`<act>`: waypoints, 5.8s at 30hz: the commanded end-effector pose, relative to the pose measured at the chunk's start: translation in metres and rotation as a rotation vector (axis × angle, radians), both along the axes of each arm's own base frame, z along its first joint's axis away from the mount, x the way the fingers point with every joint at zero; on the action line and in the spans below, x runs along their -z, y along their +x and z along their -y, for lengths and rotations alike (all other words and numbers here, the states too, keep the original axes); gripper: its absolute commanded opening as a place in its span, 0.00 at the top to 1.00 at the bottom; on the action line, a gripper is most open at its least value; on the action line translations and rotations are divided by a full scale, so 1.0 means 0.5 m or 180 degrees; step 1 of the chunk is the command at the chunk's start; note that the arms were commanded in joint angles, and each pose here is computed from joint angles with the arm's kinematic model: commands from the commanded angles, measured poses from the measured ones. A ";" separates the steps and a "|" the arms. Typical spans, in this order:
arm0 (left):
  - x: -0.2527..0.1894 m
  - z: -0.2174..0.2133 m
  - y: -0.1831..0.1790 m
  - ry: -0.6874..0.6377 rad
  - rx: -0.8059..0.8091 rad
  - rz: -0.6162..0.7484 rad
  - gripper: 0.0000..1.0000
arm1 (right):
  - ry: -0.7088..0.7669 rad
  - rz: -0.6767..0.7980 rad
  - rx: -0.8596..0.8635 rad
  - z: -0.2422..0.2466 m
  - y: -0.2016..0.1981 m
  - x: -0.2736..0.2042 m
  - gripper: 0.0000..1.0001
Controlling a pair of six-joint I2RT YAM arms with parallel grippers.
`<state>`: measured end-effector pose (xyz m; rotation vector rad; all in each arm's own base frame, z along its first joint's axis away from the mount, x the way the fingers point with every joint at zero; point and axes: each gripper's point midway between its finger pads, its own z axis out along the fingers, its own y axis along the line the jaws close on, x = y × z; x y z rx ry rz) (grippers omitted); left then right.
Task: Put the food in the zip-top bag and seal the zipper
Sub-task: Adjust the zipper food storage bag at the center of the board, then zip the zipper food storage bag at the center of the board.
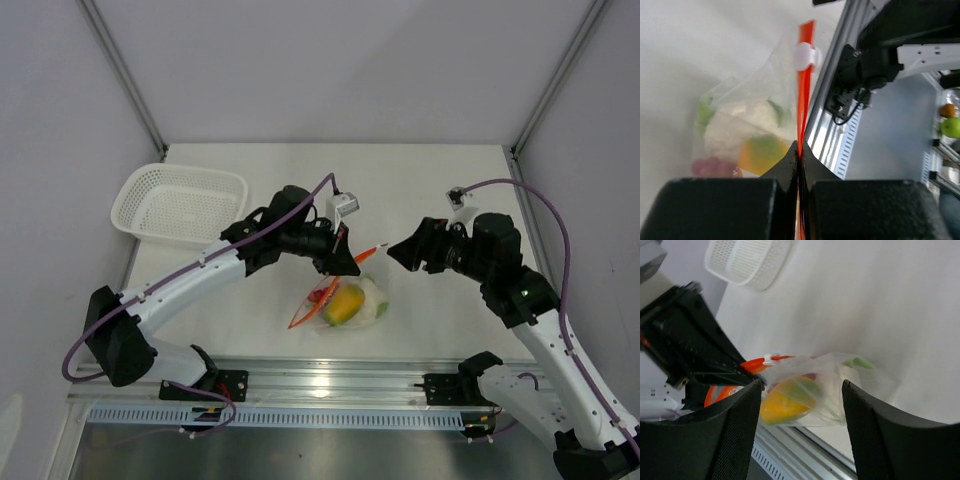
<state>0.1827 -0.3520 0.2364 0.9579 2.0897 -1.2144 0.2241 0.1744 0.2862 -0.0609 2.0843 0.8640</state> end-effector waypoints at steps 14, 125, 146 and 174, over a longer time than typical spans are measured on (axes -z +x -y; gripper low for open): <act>-0.108 -0.072 -0.095 -0.0877 0.1262 -0.0405 0.99 | 0.0358 0.1192 -0.1840 -0.103 -0.108 -0.002 0.36; -0.037 0.019 -0.056 -0.0693 0.0868 -0.0094 0.99 | 0.0767 0.0581 -0.1097 -0.138 -0.116 0.091 1.00; 0.023 -0.065 -0.058 -0.0371 0.0568 -0.0195 0.99 | 0.0739 0.0499 -0.0780 -0.105 -0.098 0.103 1.00; 0.063 -0.154 -0.096 -0.0056 0.0131 -0.0289 0.99 | 0.0575 0.0171 -0.0052 -0.007 -0.001 0.145 1.00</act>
